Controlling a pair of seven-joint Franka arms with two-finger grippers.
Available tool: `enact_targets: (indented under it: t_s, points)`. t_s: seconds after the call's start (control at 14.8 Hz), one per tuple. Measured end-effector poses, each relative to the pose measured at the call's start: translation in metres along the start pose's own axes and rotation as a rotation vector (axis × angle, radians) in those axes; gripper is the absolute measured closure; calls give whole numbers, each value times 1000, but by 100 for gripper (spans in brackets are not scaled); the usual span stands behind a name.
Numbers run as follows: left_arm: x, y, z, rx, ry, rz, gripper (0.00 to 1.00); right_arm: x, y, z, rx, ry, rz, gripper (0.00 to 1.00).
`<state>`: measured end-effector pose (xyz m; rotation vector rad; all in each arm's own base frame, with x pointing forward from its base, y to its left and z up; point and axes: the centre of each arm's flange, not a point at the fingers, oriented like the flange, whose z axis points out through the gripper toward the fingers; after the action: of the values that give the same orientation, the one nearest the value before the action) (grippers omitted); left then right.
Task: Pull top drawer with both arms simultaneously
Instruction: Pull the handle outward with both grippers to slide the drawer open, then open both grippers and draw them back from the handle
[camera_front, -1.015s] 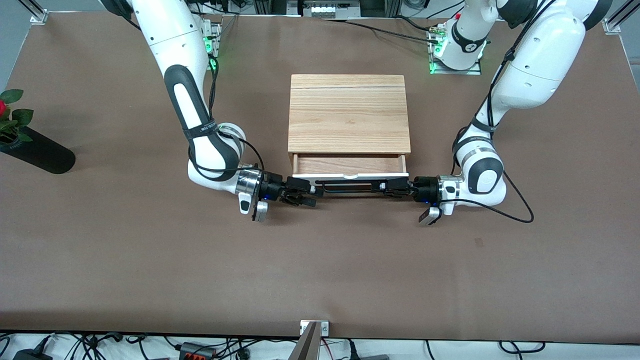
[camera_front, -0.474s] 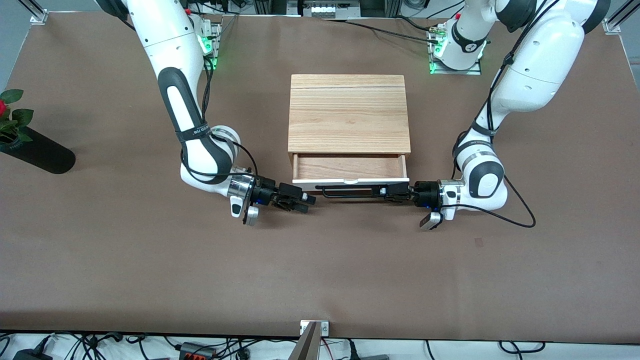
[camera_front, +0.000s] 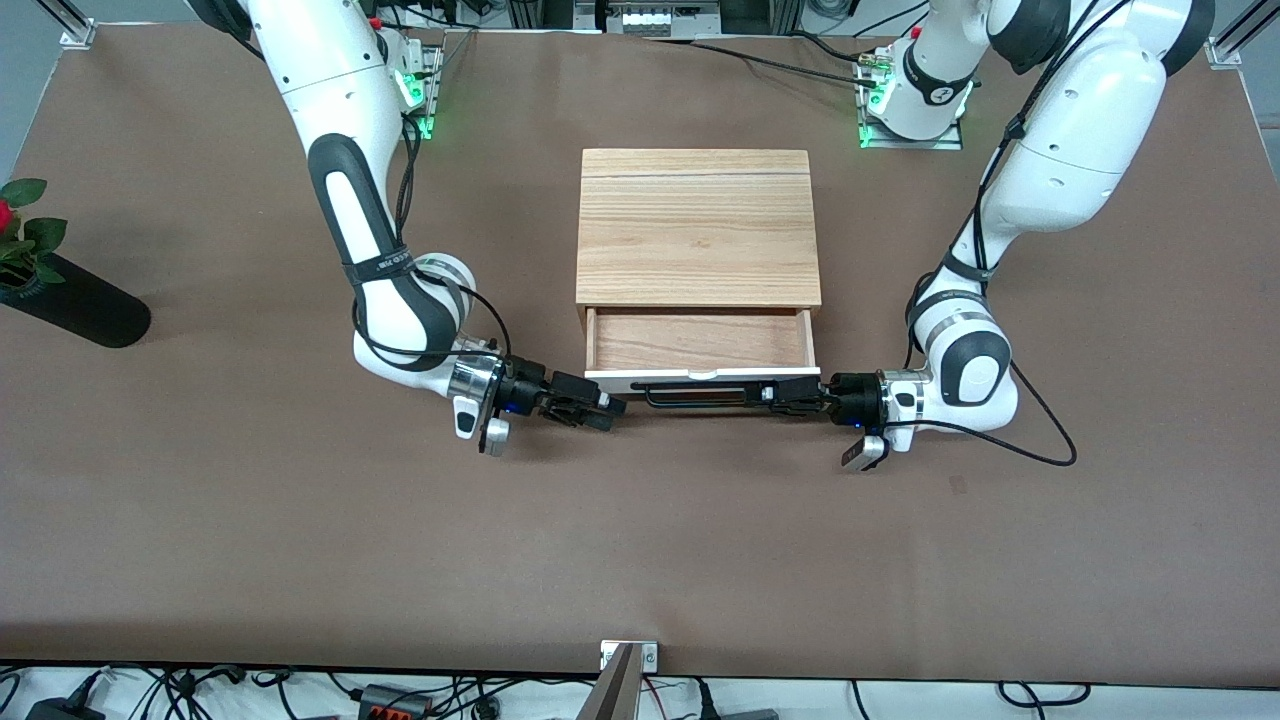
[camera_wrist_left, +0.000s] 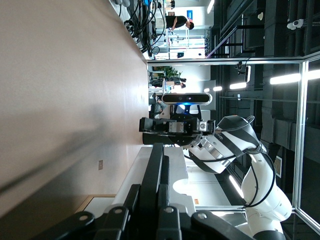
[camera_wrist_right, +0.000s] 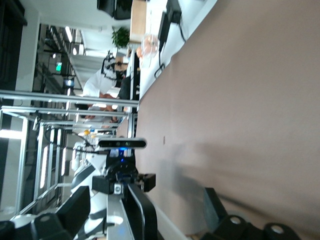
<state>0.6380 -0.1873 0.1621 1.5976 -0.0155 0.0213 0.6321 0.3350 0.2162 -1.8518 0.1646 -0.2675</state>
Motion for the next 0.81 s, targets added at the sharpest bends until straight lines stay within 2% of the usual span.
enact_targets:
  t_s: [0.27,0.54,0.61,0.81]
  points:
    - [9,9,-1,-3,5,-3,41,11,-15,-16,-103,122,39,0]
    - [22,21,-9,4,11,22,3,6,-15,-18,-208,205,37,0]
    - [29,28,-15,25,2,36,0,3,-15,-16,-225,214,40,0]
    - [52,56,-39,121,-45,70,0,-3,-16,-12,-239,221,58,0]
